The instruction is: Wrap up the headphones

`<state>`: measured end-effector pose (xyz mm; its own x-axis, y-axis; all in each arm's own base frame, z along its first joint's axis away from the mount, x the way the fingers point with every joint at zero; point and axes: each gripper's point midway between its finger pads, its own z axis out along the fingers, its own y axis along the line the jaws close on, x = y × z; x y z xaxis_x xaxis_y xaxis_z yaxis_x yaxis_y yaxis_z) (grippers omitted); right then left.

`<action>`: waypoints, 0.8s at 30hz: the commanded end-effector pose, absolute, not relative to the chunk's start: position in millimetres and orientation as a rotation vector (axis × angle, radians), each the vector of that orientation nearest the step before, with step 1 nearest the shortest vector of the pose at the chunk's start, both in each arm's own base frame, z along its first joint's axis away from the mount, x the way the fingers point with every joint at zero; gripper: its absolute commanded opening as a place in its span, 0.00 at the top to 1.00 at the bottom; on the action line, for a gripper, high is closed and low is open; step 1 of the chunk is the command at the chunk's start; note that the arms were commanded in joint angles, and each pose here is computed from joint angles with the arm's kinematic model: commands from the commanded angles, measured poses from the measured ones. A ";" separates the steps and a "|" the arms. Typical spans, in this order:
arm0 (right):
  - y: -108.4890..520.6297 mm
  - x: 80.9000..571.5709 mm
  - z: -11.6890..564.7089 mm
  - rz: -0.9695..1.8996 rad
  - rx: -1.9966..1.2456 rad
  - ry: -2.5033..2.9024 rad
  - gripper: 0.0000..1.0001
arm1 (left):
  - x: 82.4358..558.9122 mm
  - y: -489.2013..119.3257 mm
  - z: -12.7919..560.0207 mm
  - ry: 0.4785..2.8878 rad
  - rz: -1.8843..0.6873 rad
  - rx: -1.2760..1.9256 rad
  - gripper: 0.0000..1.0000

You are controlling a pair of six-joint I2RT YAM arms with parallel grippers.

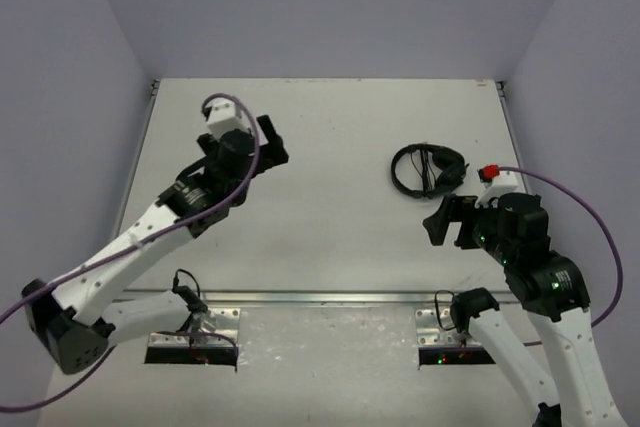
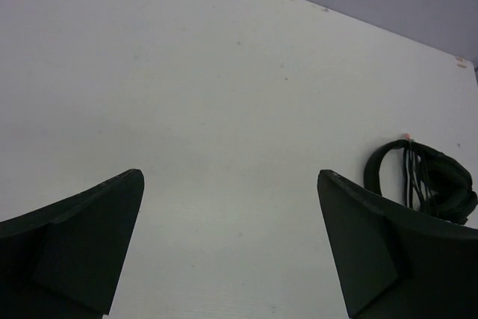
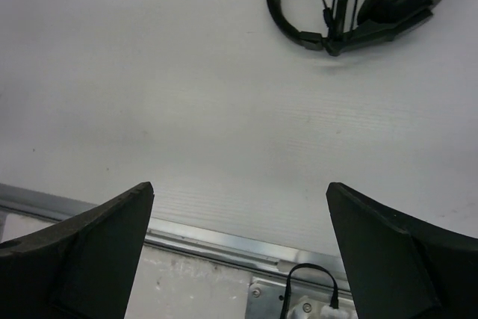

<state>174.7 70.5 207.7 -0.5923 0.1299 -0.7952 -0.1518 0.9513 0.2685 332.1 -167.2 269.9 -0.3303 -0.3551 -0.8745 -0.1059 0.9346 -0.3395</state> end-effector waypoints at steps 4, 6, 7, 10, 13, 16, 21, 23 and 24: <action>28.8 169.3 244.2 0.141 0.044 2.100 0.01 | 247.9 -54.2 272.7 1.858 0.010 -0.309 0.00; 28.8 169.5 242.7 0.135 0.021 2.096 0.01 | 232.9 -45.7 270.8 1.844 -0.008 -0.257 0.00; 29.6 169.6 236.5 0.137 0.015 2.105 0.01 | 228.0 -40.1 268.1 1.841 0.003 -0.259 0.00; 33.7 172.9 222.1 0.156 0.010 2.111 0.01 | 219.7 -32.3 271.2 1.787 -0.037 -0.293 0.00; 39.5 176.7 225.5 0.191 0.004 2.096 0.01 | 219.8 -35.1 280.3 1.712 -0.118 -0.323 0.00; 47.2 182.4 219.3 0.224 -0.015 2.112 0.01 | 219.0 -34.6 274.0 1.732 -0.104 -0.316 0.00; 53.1 198.0 201.7 0.235 0.004 2.139 0.01 | 216.5 -31.4 266.6 1.744 -0.106 -0.361 0.00; 52.0 203.9 194.7 0.218 0.023 2.158 0.01 | 214.1 -28.2 267.6 1.726 -0.117 -0.374 0.00; 50.1 205.0 192.6 0.205 0.030 2.158 0.01 | 214.1 -28.3 267.0 1.727 -0.118 -0.374 0.00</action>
